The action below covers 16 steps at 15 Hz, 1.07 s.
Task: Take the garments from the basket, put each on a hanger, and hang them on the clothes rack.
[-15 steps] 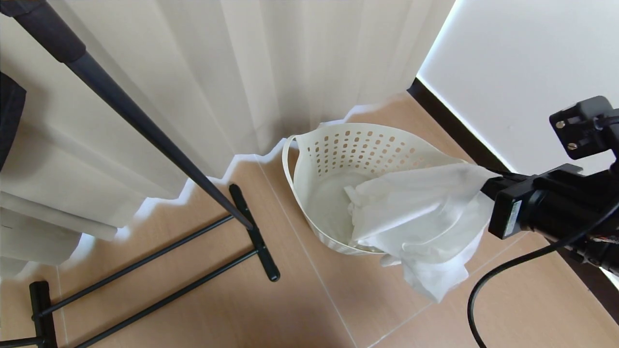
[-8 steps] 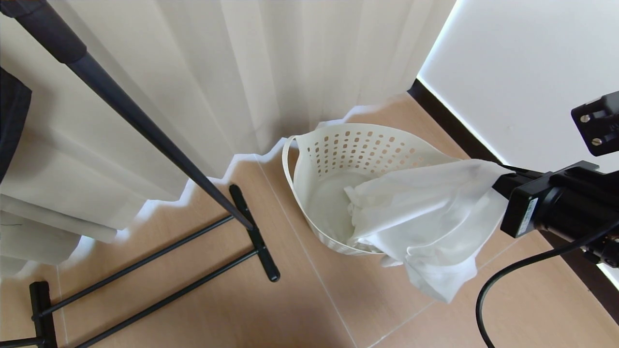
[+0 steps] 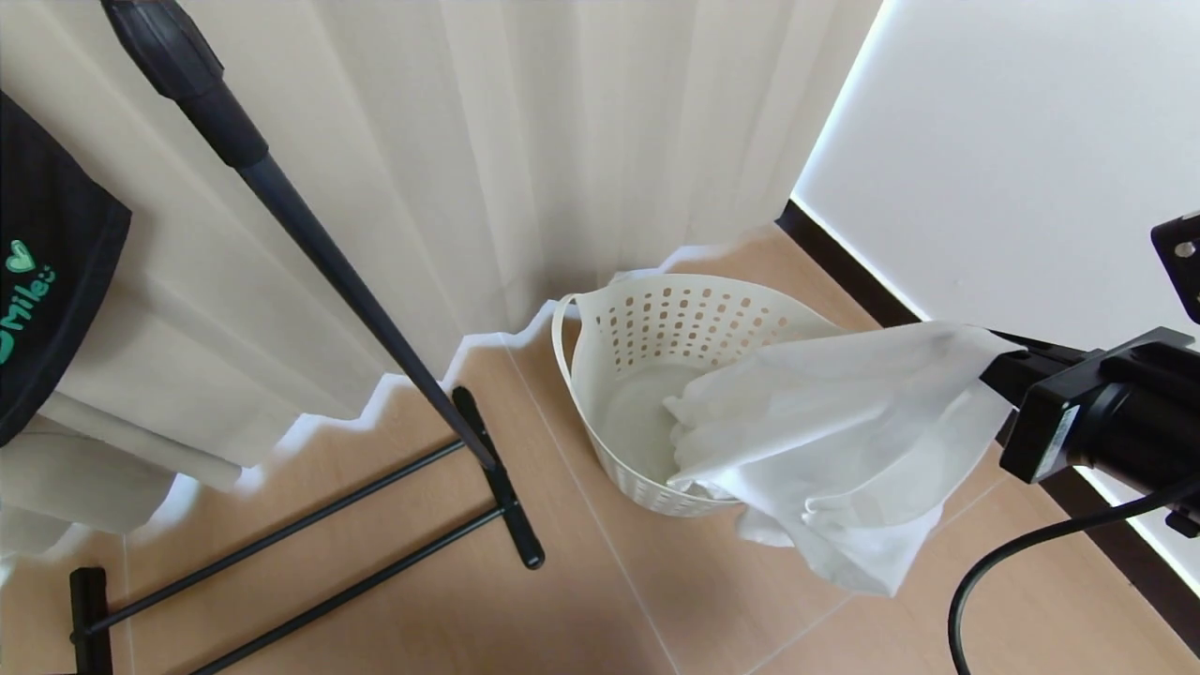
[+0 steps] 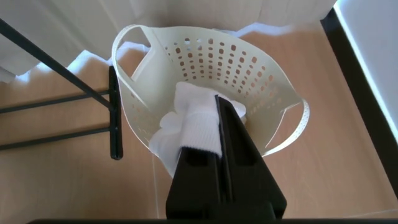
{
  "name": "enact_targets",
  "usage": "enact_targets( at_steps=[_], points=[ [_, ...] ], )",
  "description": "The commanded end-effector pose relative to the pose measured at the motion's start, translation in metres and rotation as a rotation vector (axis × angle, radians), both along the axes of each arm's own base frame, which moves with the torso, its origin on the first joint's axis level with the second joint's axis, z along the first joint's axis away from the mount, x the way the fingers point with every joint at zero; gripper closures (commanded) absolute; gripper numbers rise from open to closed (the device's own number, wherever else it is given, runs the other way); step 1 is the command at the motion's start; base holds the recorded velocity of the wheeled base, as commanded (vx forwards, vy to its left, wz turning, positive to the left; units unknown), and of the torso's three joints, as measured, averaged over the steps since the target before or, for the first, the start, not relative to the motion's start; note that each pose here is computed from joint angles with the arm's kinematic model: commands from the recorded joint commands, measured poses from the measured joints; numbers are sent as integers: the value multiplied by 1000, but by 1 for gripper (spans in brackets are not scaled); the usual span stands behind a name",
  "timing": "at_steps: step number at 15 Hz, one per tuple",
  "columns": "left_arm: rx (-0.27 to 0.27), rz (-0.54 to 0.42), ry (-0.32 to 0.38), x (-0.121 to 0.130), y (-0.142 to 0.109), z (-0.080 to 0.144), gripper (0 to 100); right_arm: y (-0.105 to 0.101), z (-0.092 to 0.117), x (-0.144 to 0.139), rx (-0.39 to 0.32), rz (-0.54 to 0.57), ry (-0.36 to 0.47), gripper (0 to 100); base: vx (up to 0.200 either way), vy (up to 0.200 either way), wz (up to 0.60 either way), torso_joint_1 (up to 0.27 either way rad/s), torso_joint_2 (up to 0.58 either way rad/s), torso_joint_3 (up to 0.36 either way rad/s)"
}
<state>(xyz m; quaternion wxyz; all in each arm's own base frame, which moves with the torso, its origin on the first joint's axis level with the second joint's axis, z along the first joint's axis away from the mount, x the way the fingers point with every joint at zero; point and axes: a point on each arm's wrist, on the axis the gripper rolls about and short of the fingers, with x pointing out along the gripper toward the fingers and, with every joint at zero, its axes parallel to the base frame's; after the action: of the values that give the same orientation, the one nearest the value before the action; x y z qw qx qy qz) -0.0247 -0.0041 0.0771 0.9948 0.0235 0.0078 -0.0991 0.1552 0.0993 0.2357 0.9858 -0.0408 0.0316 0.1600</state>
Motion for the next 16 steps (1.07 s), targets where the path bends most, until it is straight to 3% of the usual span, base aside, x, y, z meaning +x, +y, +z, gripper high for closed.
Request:
enact_targets(
  at_steps=[1,8,16],
  points=[
    [0,0,1,0,0,0,0,0,0,0,0,-1,-2,100,0,0,0,-2,-27,139],
    [0,2,1,0,0,0,0,1,-3,2,-7,-1,10,100,0,0,0,14,-374,-143],
    [0,2,1,0,0,0,0,1,-3,2,-6,-1,8,100,0,0,0,119,-469,-157]
  ],
)
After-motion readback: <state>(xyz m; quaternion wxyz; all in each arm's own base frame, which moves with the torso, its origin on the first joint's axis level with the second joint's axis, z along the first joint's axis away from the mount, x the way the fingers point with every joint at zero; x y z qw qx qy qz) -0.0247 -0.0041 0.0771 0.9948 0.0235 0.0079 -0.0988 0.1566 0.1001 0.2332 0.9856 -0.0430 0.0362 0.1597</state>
